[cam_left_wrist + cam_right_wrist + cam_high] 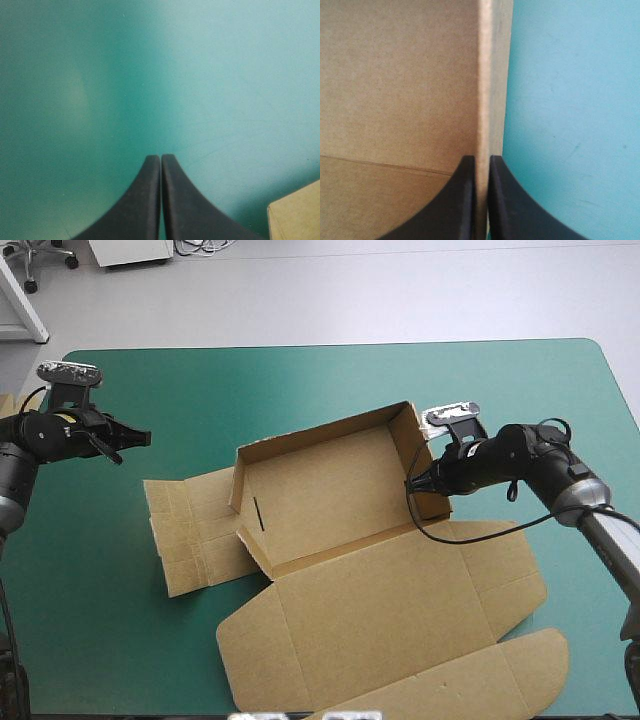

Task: Fold the box

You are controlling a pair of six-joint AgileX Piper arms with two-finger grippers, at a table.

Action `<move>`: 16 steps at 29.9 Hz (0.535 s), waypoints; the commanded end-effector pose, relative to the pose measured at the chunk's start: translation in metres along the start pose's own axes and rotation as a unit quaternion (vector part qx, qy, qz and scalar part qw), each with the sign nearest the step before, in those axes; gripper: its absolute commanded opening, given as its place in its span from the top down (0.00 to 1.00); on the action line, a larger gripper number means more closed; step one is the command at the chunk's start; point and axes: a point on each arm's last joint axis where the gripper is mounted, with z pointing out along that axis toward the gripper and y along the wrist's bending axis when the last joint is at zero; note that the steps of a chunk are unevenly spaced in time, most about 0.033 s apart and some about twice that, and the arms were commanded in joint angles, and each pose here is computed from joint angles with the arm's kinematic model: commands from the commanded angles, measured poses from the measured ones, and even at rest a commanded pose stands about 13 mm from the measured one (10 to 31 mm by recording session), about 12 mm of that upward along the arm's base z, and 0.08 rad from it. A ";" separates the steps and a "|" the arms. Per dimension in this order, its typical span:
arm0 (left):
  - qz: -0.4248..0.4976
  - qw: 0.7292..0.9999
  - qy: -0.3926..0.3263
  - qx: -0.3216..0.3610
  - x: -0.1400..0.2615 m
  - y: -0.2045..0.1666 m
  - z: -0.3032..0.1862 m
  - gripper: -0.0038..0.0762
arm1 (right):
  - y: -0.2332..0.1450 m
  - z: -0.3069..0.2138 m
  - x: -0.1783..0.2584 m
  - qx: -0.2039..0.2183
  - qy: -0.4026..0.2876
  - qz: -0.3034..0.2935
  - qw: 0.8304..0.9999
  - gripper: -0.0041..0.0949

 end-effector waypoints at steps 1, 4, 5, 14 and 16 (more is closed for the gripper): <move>-0.008 0.997 -0.069 -0.014 -0.017 0.000 -0.031 0.95 | 0.003 -0.056 -0.029 0.033 -0.076 0.009 0.996 0.96; -0.007 0.997 -0.076 -0.015 -0.018 0.000 -0.036 0.95 | 0.002 -0.077 -0.045 0.052 -0.079 0.019 0.995 0.96; -0.007 0.997 -0.076 -0.015 -0.018 0.000 -0.036 0.95 | 0.002 -0.080 -0.050 0.055 -0.070 0.026 0.996 0.96; -0.011 0.996 -0.083 -0.012 -0.018 -0.001 -0.041 0.95 | 0.000 -0.063 -0.083 0.026 0.020 0.066 0.997 0.96; -0.011 0.996 -0.087 -0.013 -0.019 -0.002 -0.044 0.95 | 0.000 -0.053 -0.086 0.015 0.029 0.072 0.997 0.96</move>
